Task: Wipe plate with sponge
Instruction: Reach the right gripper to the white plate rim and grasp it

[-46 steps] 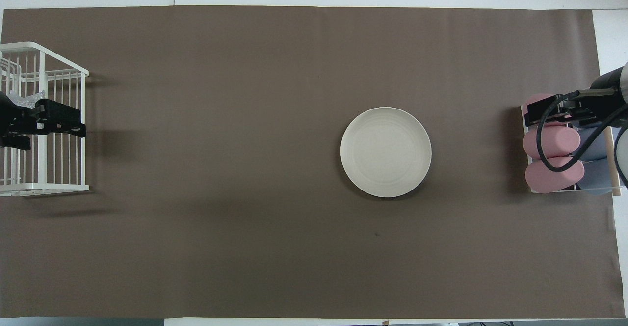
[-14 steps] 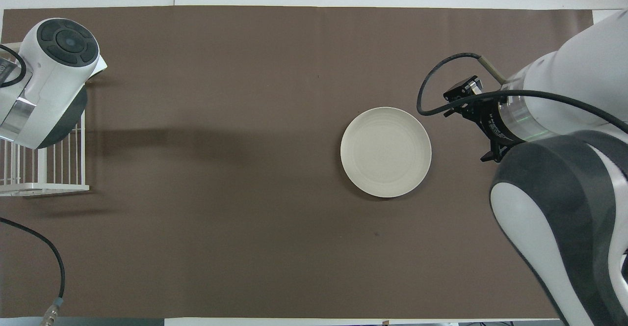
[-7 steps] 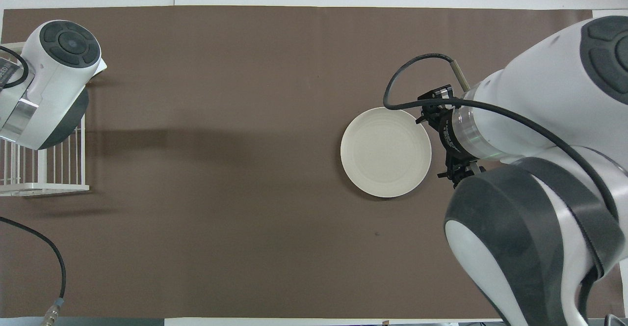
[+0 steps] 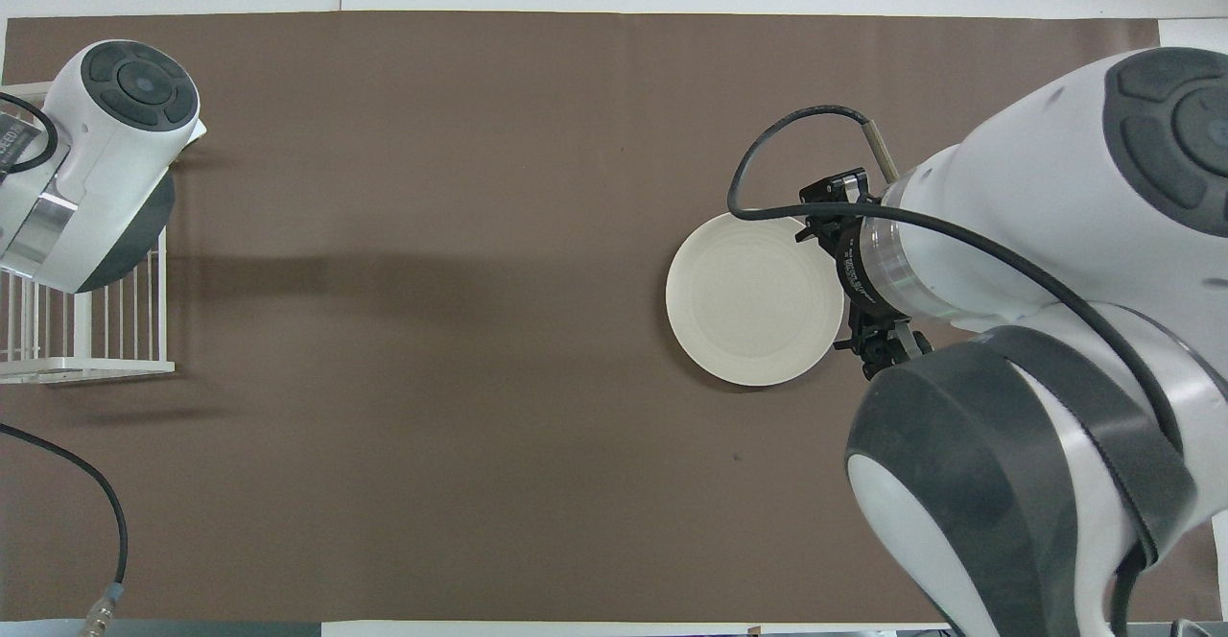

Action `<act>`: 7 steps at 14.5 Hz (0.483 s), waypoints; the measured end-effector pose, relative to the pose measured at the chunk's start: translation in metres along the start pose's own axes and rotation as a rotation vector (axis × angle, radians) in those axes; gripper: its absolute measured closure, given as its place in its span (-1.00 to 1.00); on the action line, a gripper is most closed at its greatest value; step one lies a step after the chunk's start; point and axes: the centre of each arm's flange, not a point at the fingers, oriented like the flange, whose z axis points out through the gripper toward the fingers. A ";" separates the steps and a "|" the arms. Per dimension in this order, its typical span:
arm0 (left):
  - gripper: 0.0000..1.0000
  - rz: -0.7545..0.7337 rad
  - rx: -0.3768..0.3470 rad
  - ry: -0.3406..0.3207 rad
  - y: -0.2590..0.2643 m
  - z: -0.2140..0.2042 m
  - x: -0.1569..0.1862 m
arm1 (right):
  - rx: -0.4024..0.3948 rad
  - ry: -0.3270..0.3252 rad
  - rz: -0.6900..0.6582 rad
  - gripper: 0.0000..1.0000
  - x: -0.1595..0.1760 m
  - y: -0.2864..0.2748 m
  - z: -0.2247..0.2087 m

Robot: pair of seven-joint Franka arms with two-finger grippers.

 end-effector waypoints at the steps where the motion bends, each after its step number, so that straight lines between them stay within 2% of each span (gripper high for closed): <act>1: 0.86 -0.002 0.000 0.001 0.000 -0.001 0.000 | 0.001 0.000 0.000 -1.00 0.000 0.000 0.000; 5: 0.89 -0.033 0.001 0.010 -0.014 -0.013 0.004 | 0.001 0.000 -0.002 -1.00 -0.001 0.000 0.000; 7: 0.89 -0.080 -0.043 -0.021 -0.031 -0.032 0.005 | 0.000 0.000 -0.011 -1.00 -0.006 0.001 0.000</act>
